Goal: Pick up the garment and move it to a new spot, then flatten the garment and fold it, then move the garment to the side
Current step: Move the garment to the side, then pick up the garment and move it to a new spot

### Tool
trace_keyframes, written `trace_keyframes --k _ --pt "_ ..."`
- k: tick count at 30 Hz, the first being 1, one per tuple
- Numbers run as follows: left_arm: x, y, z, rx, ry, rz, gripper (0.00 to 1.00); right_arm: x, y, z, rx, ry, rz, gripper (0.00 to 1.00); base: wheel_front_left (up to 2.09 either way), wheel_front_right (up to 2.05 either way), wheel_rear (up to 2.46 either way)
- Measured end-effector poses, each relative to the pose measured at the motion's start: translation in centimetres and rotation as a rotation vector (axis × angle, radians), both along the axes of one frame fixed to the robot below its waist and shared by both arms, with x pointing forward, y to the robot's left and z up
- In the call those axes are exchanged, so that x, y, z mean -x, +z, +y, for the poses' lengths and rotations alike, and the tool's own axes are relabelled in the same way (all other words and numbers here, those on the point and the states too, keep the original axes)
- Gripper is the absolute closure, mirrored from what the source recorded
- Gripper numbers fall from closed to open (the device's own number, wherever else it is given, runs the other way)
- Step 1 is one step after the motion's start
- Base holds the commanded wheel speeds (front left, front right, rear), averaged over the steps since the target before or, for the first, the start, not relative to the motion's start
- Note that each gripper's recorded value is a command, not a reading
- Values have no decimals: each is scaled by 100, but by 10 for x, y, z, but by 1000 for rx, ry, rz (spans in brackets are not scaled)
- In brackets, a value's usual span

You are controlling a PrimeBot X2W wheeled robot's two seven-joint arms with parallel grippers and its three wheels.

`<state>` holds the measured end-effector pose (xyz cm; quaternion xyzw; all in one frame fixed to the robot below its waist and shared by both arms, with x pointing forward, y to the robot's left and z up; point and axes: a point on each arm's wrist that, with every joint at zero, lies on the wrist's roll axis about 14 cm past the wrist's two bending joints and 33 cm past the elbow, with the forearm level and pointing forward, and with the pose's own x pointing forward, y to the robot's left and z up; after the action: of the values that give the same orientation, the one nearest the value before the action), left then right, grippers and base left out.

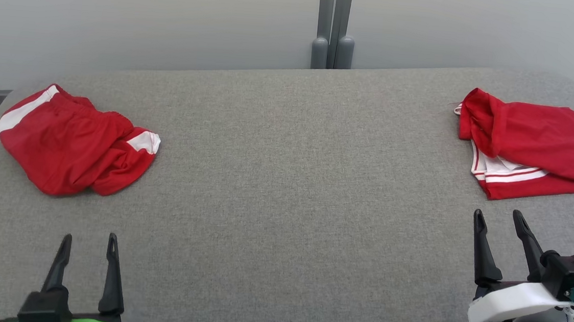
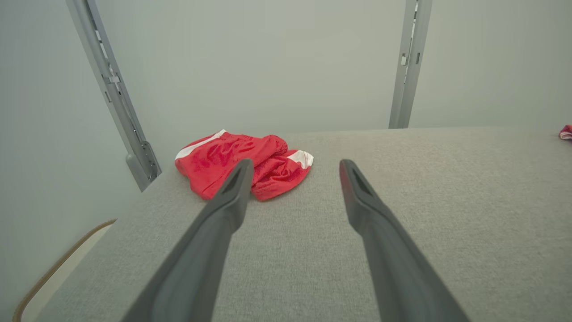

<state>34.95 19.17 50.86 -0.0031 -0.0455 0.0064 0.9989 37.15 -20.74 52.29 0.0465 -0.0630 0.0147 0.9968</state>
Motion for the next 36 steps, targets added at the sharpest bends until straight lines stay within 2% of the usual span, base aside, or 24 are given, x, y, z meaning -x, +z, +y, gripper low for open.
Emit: trace_keyframes --k 2,8,36 --pt "5 -12 -3 6 -15 39 0 5 -1 -3 2 -15 1 0 0 0 0" --pt "5 -7 -3 4 -15 22 0 15 -9 -8 -10 -42 20 0 0 0 0" --pt "9 -17 5 -18 18 54 0 17 -24 3 -11 -17 67 0 0 0 0"
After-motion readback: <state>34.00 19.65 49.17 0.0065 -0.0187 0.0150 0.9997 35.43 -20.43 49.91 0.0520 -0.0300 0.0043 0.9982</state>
